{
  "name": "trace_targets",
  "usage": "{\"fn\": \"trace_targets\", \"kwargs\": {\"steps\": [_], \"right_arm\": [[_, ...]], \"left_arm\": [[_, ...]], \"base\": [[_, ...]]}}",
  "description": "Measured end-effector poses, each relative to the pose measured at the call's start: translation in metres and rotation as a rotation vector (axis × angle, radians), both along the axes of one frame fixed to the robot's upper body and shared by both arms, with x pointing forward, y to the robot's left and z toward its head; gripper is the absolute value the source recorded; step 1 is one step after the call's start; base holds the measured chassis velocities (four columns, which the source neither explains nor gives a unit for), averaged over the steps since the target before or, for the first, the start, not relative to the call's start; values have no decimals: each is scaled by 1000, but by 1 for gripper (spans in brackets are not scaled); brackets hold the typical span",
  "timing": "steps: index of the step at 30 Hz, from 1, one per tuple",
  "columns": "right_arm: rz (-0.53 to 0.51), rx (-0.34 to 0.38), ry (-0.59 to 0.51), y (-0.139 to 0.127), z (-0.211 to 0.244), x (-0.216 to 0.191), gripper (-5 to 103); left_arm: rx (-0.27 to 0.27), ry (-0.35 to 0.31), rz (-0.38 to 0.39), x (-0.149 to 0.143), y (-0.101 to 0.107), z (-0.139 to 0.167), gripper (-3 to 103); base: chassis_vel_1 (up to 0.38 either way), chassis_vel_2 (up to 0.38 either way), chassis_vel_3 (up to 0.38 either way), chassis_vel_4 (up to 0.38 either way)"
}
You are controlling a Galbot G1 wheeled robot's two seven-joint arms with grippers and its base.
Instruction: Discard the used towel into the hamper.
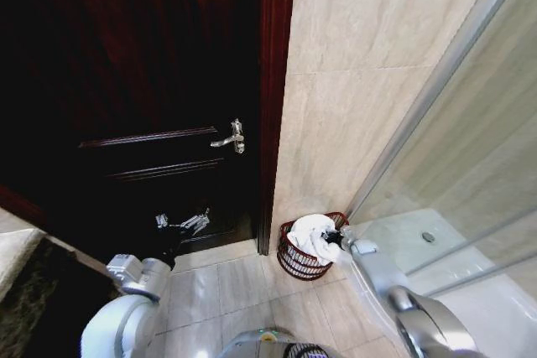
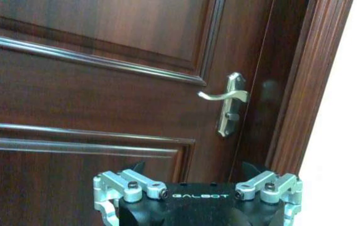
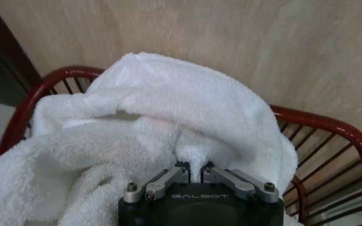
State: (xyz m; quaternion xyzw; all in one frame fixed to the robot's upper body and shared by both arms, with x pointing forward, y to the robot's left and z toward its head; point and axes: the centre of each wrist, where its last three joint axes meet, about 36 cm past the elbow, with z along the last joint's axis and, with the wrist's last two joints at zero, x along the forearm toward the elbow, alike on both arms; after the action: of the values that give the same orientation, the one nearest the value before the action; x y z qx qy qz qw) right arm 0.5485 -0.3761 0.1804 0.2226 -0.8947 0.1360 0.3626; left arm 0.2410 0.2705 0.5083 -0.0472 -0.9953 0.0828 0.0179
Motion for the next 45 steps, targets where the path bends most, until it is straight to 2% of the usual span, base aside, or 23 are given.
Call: {"fn": "trace_targets", "kwargs": {"steps": [4, 6, 7, 10, 11, 12, 14, 17, 18, 21, 22, 25, 26, 27, 29, 30, 34, 36, 42, 45], "right_arm": [[-19, -11, -21, 8, 3, 5, 5], [-15, 6, -36, 1, 13, 3, 15], [-15, 6, -36, 1, 13, 3, 15], [5, 21, -88, -11, 28, 2, 32], [5, 21, -88, -11, 28, 2, 32], [16, 29, -122, -17, 39, 1, 37], [23, 40, -143, -20, 47, -1, 37], [36, 80, -187, -21, 68, -14, 54], [36, 80, -187, -21, 68, -14, 54], [40, 112, -209, -20, 79, -43, 70], [40, 112, -209, -20, 79, -43, 70], [42, 131, -236, -19, 90, -71, 86], [42, 131, -236, -19, 90, -71, 86], [41, 138, -246, -20, 95, -78, 91], [40, 145, -254, -20, 100, -85, 91], [39, 156, -263, -19, 106, -96, 99], [43, 172, -258, -12, 107, -126, 100], [46, 179, -231, -4, 96, -149, 100], [16, 186, -202, 11, 73, -184, 100], [-32, 111, -245, 16, 57, -202, 100]], "left_arm": [[0, 0, 0, 0, 0, 0, 100], [0, 0, 0, 0, 0, 0, 100], [0, 0, 0, 0, 0, 0, 100], [0, 0, 0, 0, 0, 0, 100], [0, 0, 0, 0, 0, 0, 100], [0, 0, 0, 0, 0, 0, 100], [0, 0, 0, 0, 0, 0, 100], [0, 0, 0, 0, 0, 0, 100], [0, 0, 0, 0, 0, 0, 100], [0, 0, 0, 0, 0, 0, 100], [0, 0, 0, 0, 0, 0, 100], [0, 0, 0, 0, 0, 0, 100], [0, 0, 0, 0, 0, 0, 100], [0, 0, 0, 0, 0, 0, 100], [0, 0, 0, 0, 0, 0, 100], [0, 0, 0, 0, 0, 0, 100], [0, 0, 0, 0, 0, 0, 100], [0, 0, 0, 0, 0, 0, 100], [0, 0, 0, 0, 0, 0, 100], [0, 0, 0, 0, 0, 0, 100]], "base": [[0, 0, 0, 0], [0, 0, 0, 0], [0, 0, 0, 0], [0, 0, 0, 0], [0, 0, 0, 0], [0, 0, 0, 0], [0, 0, 0, 0], [0, 0, 0, 0], [0, 0, 0, 0], [0, 0, 0, 0], [0, 0, 0, 0], [0, 0, 0, 0], [0, 0, 0, 0], [0, 0, 0, 0], [0, 0, 0, 0], [0, 0, 0, 0], [0, 0, 0, 0], [0, 0, 0, 0], [0, 0, 0, 0], [0, 0, 0, 0]]}}
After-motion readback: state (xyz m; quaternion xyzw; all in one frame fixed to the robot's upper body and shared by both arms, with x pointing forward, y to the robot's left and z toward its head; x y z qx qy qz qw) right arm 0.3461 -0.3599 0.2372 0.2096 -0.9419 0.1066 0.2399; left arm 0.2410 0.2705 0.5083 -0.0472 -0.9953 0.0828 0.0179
